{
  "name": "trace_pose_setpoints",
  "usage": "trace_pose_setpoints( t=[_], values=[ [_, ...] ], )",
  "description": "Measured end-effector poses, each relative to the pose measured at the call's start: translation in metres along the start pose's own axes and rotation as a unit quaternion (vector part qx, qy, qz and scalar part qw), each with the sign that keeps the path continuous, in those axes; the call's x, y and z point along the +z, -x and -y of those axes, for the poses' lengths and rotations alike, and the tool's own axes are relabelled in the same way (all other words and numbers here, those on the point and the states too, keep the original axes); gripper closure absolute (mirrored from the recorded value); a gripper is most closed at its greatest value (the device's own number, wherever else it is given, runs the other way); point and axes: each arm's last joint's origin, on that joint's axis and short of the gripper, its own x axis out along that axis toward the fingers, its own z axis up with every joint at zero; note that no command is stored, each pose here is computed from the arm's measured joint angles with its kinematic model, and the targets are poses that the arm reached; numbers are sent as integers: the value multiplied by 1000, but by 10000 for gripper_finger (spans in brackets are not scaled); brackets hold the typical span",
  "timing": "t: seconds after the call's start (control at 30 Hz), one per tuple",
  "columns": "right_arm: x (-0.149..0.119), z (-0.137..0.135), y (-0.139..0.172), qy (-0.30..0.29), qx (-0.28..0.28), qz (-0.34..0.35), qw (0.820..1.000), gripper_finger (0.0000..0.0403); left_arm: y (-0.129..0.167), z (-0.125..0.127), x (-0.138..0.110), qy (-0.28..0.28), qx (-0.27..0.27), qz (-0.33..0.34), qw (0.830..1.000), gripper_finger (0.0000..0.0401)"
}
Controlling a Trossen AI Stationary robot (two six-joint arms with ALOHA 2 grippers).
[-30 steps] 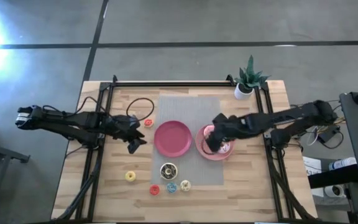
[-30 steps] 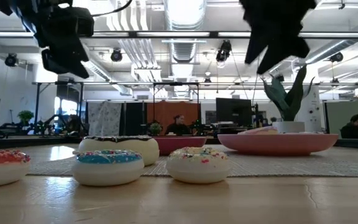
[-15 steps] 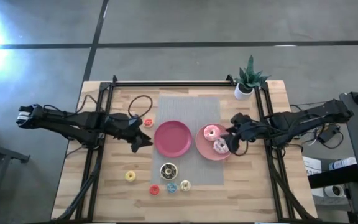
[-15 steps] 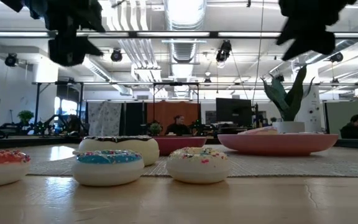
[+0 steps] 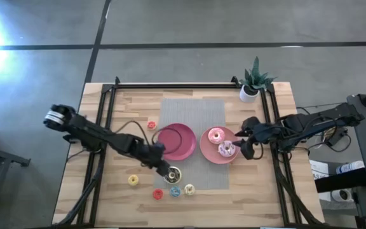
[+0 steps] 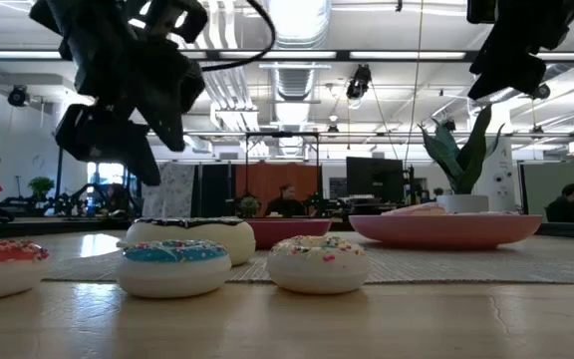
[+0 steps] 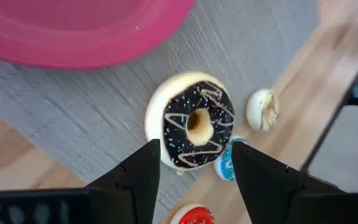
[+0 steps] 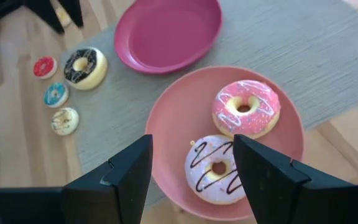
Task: Pick & Place donuts
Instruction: Put the large black doughnut on the light pink plate
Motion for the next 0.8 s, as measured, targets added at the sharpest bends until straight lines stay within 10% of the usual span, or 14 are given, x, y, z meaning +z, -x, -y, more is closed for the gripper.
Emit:
trace_pose_setpoints(
  t=[0.8],
  values=[
    [2, 3, 6, -41, -8, 29, 999, 188, -55, 4, -15, -37, 98, -23, 994, 245]
  ],
)
